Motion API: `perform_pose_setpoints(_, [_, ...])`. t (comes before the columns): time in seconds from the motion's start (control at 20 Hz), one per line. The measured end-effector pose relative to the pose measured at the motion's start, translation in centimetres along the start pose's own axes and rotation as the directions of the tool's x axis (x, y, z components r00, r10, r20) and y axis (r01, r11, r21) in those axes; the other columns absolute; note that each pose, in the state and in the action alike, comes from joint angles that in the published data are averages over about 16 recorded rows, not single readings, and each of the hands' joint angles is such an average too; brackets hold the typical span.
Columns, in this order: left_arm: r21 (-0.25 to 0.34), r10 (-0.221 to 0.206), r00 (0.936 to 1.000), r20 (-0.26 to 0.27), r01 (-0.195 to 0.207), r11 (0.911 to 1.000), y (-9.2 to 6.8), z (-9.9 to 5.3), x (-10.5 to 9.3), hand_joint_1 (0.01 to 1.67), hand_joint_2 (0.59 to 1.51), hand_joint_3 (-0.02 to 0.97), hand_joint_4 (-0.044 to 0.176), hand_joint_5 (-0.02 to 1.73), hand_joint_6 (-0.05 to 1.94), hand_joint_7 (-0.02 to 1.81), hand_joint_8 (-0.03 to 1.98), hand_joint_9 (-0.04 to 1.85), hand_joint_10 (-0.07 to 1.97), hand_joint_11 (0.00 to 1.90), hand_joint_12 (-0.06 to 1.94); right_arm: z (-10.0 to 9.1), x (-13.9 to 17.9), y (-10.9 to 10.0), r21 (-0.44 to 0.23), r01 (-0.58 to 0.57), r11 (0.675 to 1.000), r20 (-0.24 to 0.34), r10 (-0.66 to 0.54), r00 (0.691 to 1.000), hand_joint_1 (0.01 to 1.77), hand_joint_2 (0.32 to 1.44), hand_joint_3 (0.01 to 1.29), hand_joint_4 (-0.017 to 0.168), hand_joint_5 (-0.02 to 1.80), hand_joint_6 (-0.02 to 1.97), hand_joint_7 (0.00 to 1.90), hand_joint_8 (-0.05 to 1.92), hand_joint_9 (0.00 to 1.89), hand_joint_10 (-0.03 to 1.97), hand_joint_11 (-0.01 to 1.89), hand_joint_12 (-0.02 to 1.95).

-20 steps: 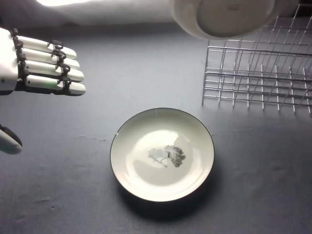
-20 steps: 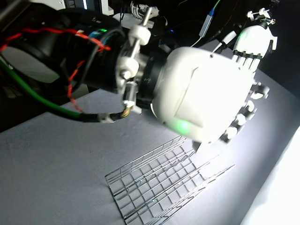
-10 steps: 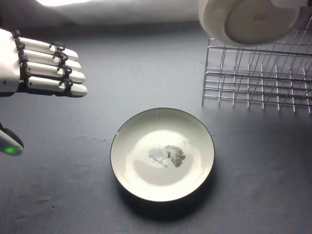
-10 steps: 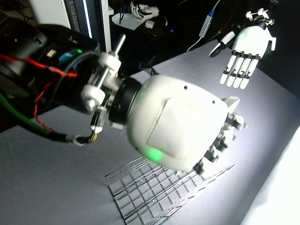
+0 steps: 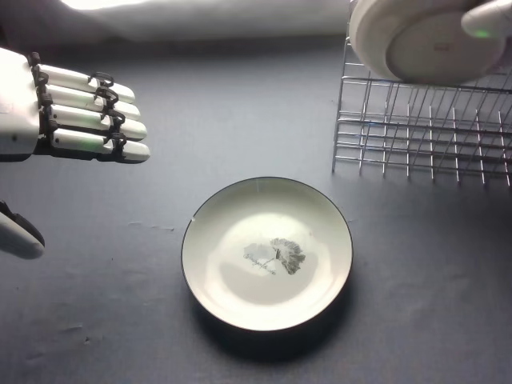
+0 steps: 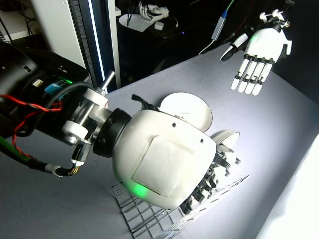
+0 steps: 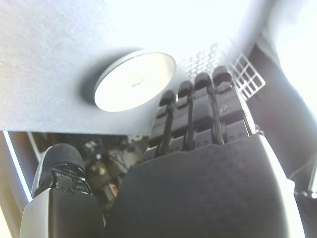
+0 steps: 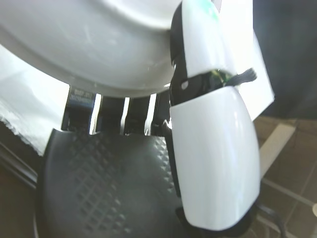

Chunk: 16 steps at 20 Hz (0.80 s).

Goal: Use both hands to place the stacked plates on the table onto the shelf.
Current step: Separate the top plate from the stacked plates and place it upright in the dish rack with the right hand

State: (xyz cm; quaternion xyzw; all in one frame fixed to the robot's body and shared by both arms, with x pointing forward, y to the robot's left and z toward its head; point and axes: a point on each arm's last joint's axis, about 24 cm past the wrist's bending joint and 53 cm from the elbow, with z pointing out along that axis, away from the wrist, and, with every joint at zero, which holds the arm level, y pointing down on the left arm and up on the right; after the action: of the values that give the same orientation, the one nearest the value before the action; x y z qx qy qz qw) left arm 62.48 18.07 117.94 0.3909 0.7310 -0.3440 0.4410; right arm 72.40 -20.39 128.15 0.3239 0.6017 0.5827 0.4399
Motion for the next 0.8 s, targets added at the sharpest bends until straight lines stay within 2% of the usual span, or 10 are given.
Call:
perform_pose_setpoints(0.4, [0.016,-0.043,0.9990,-0.006,0.043,0.9989,-0.7,0.9,0.6,0.01,1.094,0.016,0.001,0.03,0.00,0.03,0.02,0.02,0.01,0.02,0.01,-0.9,-1.0,-2.9,0.048,0.062,0.997,0.010,-0.063,0.998,1.42,1.03,0.01,-0.007,0.85,1.03,0.93,0.98,0.93,1.26,0.84,1.45])
perform_pose_setpoints(0.8, [0.027,-0.092,0.9948,-0.044,0.094,0.9952,-1.4,2.6,2.6,0.02,1.102,0.015,0.002,0.02,0.00,0.03,0.02,0.02,0.01,0.02,0.01,-1.5,-1.1,-4.8,0.077,0.120,0.990,-0.002,-0.120,0.993,1.41,1.06,0.01,-0.008,0.82,1.04,0.89,0.99,0.86,1.25,0.82,1.47])
